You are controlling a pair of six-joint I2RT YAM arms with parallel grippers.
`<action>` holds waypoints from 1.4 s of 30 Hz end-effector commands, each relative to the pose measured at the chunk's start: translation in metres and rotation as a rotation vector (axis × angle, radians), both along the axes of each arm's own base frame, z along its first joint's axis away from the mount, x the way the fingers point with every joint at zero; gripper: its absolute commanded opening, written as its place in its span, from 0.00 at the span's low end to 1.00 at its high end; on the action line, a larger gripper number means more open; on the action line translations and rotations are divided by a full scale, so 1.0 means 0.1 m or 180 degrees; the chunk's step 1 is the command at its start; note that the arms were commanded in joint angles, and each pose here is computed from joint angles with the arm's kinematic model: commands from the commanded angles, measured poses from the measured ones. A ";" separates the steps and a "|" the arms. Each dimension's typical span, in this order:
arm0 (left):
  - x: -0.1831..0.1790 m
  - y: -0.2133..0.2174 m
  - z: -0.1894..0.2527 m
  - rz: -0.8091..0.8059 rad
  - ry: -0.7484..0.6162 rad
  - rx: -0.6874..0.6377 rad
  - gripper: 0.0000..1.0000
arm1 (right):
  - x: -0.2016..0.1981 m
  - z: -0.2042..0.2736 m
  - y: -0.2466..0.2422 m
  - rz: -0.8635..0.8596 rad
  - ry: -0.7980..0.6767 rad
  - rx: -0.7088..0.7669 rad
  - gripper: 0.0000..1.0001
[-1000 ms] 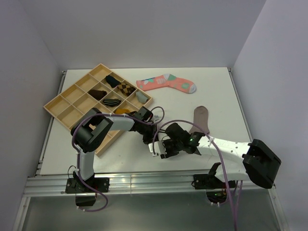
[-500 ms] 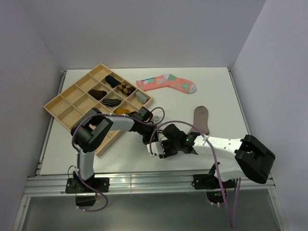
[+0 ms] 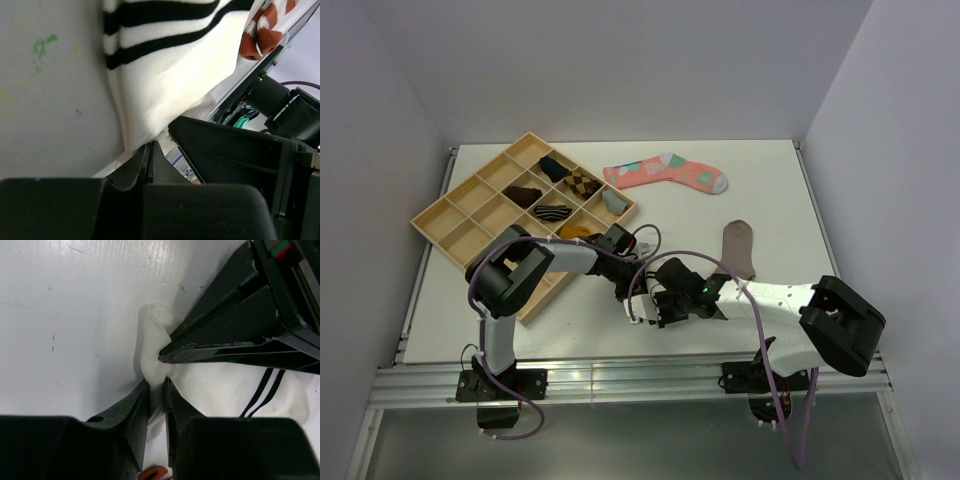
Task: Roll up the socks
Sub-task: Roll the sock at the center of the board.
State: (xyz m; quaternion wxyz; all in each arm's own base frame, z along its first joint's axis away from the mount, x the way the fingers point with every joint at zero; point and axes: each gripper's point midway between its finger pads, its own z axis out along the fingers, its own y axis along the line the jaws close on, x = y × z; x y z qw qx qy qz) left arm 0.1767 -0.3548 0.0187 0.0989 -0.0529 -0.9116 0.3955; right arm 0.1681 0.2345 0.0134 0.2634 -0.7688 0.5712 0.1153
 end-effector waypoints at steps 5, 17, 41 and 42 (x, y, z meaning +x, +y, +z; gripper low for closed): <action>0.10 0.03 0.25 0.0348 -0.0333 -0.0103 0.09 | -0.01 0.09 0.01 -0.0121 0.0318 0.0029 0.13; 0.41 0.05 0.63 0.1305 -0.1458 -0.0230 0.20 | -0.12 0.25 -0.11 -0.0116 0.1331 0.0176 0.11; -0.04 -0.43 0.76 0.0513 -0.3483 -0.0791 0.37 | -0.10 0.17 -0.39 -0.0820 0.3403 -0.0169 0.12; -0.05 -0.45 0.72 0.0452 -0.3476 -0.0799 0.38 | -0.10 0.16 -0.40 -0.0855 0.3406 -0.0178 0.12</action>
